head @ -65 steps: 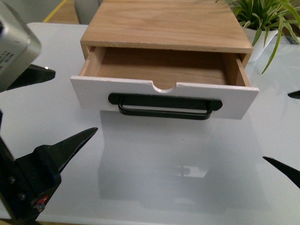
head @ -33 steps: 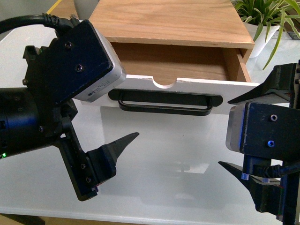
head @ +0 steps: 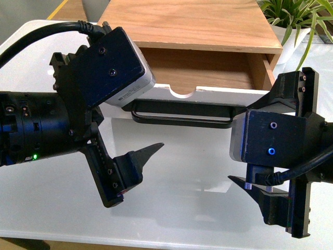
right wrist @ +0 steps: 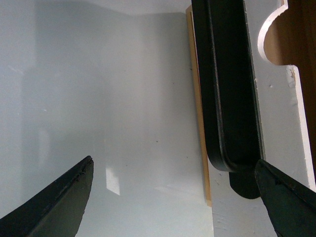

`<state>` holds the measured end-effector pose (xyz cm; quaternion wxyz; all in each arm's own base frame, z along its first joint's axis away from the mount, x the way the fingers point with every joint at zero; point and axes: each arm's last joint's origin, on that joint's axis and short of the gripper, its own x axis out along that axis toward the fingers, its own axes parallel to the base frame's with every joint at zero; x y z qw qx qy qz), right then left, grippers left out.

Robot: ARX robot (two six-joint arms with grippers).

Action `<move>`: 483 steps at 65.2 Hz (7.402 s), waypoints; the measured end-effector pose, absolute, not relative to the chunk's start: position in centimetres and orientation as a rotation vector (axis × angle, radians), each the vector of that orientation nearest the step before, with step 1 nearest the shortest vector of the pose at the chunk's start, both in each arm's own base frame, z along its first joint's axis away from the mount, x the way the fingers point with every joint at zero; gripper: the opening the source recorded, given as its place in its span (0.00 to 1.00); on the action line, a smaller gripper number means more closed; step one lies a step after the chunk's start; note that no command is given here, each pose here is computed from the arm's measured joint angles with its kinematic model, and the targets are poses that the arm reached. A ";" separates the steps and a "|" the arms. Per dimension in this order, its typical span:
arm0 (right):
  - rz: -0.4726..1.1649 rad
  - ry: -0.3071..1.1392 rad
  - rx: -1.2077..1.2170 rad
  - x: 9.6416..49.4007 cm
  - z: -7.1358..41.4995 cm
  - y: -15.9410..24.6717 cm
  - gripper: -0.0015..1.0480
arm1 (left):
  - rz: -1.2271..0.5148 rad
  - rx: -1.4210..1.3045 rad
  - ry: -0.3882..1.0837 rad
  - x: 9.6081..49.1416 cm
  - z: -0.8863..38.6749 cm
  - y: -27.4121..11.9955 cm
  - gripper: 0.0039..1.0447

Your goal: Close drawer sideways

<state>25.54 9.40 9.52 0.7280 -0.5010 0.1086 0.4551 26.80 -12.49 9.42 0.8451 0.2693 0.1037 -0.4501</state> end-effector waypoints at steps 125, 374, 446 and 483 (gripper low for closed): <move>1.040 0.289 -1.104 27.9 7.2 11.7 0.91 | -1.080 0.668 0.289 30.4 6.6 -14.9 0.92; 0.657 0.246 -1.102 36.6 6.0 9.3 0.91 | -0.923 0.761 0.206 39.0 6.8 -17.8 0.92; 0.540 0.207 -0.840 29.9 12.4 4.7 0.91 | -0.657 0.482 0.229 33.4 12.7 -11.0 0.92; 0.000 0.015 -0.074 20.0 16.1 -0.1 0.48 | -0.008 -0.008 0.011 22.2 19.6 -1.1 0.63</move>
